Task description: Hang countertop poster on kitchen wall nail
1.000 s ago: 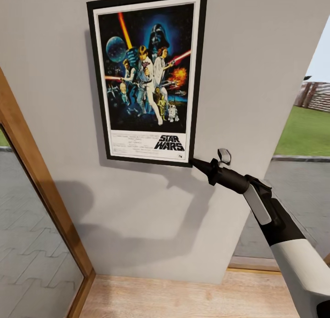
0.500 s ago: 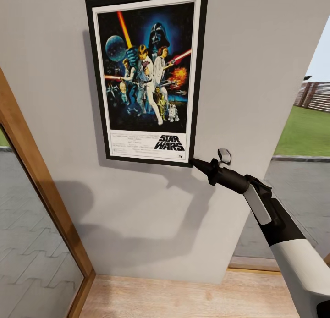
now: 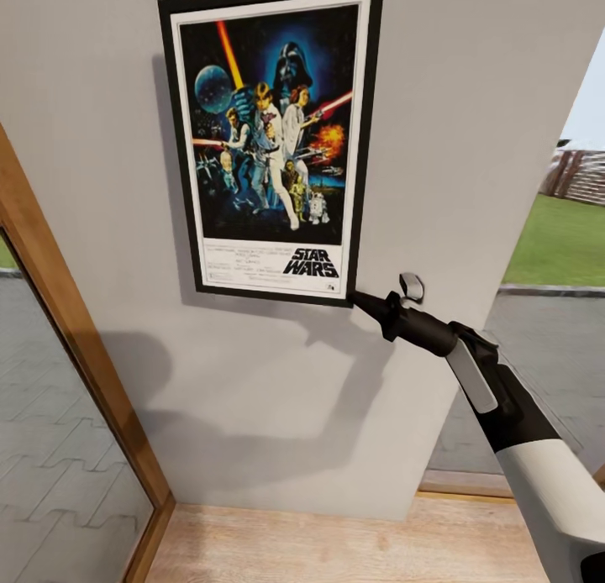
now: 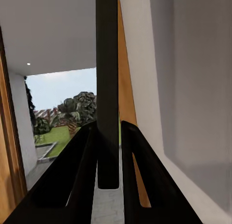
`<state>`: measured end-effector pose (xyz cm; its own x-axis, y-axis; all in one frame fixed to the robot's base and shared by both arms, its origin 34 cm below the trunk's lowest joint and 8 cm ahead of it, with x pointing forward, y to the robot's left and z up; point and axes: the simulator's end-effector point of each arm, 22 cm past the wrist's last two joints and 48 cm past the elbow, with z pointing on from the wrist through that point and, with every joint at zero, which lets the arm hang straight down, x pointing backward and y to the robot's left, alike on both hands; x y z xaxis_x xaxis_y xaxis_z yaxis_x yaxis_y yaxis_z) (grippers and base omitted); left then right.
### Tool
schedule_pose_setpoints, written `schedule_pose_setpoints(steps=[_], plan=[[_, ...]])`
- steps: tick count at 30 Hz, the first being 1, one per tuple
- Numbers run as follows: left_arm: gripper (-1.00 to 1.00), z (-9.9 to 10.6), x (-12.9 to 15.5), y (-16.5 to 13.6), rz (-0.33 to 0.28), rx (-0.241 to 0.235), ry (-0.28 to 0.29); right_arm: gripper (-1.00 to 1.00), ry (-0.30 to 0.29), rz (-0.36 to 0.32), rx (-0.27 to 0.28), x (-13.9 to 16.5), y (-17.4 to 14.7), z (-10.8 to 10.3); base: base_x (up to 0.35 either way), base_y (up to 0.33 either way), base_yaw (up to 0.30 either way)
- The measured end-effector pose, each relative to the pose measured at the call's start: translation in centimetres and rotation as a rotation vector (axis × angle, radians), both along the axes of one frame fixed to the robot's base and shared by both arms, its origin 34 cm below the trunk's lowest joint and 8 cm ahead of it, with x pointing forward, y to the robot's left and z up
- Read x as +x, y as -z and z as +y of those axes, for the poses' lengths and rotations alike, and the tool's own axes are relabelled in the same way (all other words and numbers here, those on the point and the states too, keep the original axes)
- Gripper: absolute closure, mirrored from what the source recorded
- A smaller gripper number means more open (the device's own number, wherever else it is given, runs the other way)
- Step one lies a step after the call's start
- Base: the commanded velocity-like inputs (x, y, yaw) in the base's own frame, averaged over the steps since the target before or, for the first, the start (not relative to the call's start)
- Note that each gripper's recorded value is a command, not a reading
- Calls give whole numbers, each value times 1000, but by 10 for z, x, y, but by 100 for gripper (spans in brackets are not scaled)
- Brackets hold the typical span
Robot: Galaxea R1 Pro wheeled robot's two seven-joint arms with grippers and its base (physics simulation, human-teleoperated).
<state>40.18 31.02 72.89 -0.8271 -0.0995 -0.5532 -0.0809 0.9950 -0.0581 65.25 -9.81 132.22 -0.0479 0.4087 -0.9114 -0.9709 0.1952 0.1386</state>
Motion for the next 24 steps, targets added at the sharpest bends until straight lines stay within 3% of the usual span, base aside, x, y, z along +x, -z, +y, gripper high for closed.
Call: schedule_pose_setpoints(steps=[7,24], plan=[[-100,0,0,0,0,0,0,100,16,-32,7,0,-1,-2,0,0,0],[-100,0,0,0,0,0,0,100,18,-38,8,0,-2,-2,0,0,0]])
